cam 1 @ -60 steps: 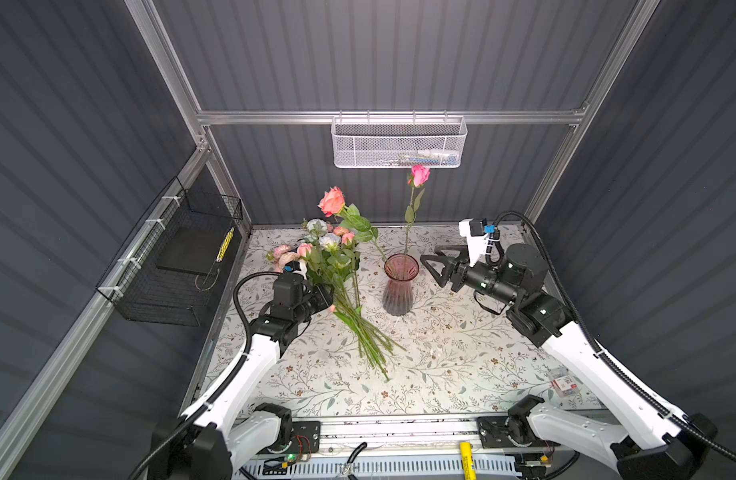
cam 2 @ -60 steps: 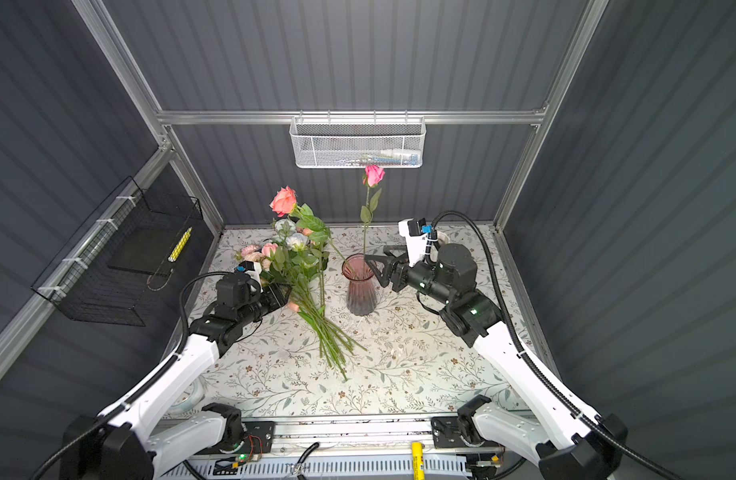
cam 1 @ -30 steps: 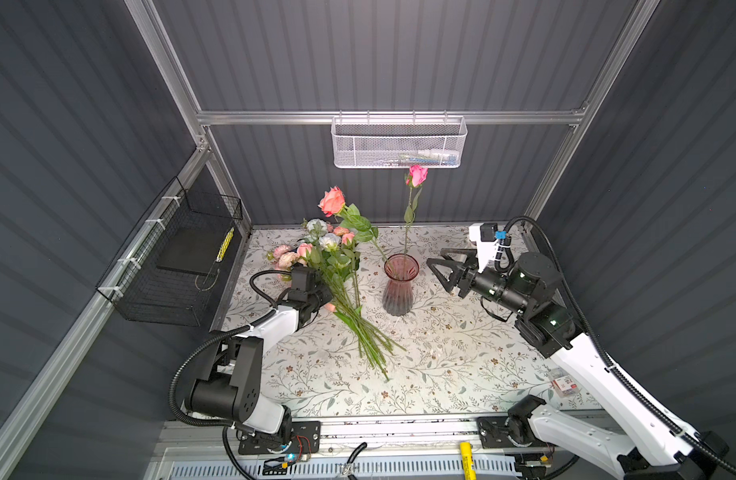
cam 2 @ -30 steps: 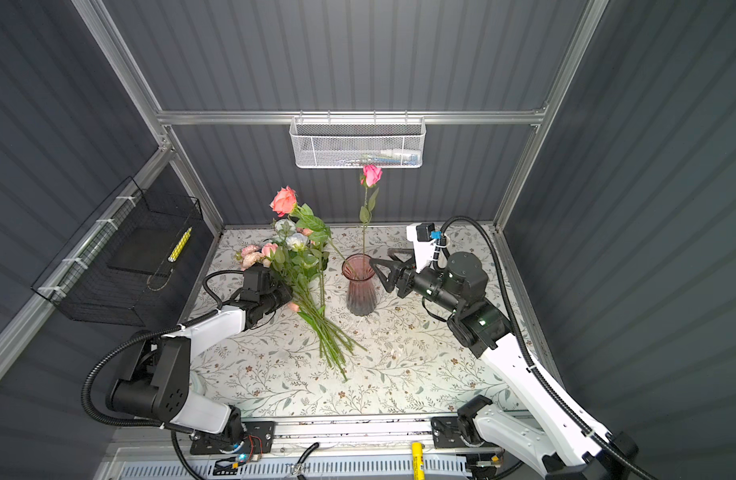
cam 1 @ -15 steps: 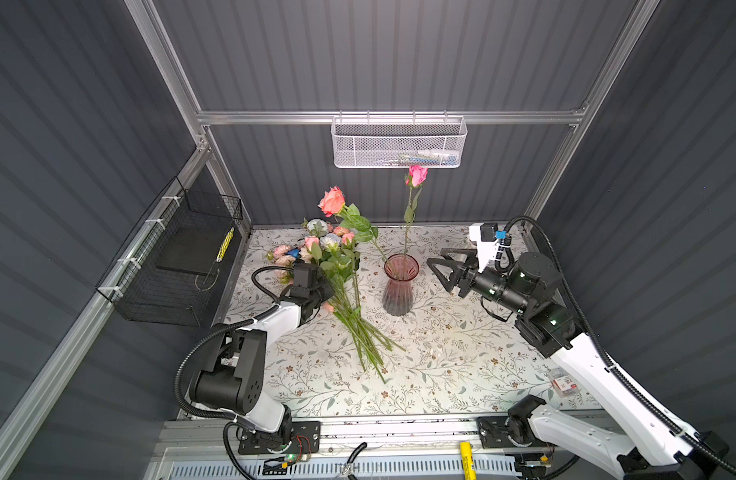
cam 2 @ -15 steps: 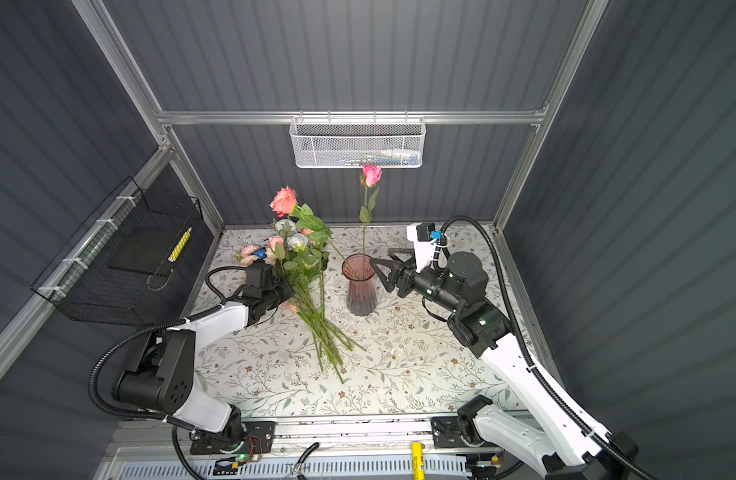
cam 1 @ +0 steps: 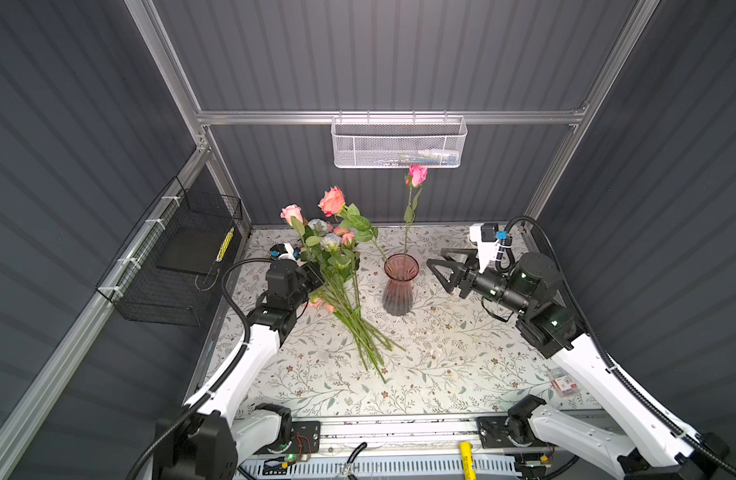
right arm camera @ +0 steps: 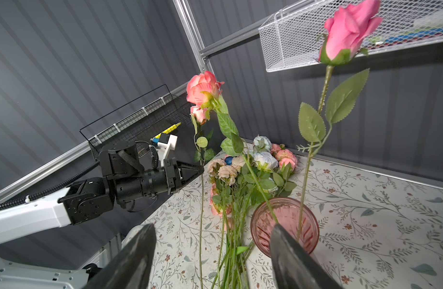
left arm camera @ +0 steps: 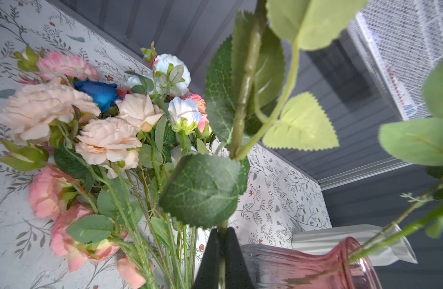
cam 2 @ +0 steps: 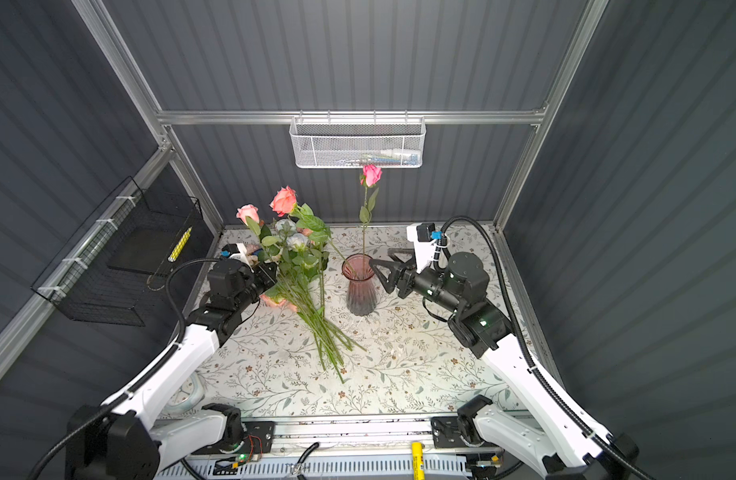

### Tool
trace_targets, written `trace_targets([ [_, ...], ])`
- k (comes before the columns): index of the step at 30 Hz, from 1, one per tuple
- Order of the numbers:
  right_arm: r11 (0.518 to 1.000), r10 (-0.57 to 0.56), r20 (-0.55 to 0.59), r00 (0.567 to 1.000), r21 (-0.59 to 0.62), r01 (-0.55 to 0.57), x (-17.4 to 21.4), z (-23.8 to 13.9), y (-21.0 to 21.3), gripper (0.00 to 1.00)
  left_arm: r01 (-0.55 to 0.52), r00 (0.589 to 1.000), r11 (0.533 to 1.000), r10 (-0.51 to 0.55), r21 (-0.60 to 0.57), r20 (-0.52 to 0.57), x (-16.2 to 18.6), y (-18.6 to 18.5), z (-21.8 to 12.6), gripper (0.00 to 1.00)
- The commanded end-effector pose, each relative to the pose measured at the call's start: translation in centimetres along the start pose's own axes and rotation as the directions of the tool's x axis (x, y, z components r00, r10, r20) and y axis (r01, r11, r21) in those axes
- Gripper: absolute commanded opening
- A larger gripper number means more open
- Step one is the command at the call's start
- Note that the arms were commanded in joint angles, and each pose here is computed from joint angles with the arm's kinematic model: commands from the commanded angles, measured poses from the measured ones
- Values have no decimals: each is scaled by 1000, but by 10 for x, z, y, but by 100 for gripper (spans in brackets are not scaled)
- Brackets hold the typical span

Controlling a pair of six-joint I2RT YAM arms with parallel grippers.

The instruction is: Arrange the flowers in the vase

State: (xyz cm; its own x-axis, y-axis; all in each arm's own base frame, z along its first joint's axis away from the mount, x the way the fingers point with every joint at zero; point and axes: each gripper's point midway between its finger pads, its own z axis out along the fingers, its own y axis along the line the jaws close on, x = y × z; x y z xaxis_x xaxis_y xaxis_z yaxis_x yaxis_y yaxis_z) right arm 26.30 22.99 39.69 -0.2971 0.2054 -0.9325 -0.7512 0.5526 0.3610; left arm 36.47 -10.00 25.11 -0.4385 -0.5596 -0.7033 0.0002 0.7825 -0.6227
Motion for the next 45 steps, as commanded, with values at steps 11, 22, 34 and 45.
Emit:
trace_targets([
  [11,932,-180,-146,973,-342,121,22,27,91,76,-187,982,934,178,305,55,-45,-101,-151,0],
  [22,798,-259,-273,926,-601,46,48,101,187,76,-283,953,717,285,637,103,-41,-170,-203,0],
  [34,708,-216,-268,939,-705,-38,48,120,219,18,-294,950,659,283,693,135,-49,-188,-214,0],
  [45,885,-209,-59,976,-436,163,-1,72,138,0,-311,945,773,188,554,268,-74,-163,-214,100],
])
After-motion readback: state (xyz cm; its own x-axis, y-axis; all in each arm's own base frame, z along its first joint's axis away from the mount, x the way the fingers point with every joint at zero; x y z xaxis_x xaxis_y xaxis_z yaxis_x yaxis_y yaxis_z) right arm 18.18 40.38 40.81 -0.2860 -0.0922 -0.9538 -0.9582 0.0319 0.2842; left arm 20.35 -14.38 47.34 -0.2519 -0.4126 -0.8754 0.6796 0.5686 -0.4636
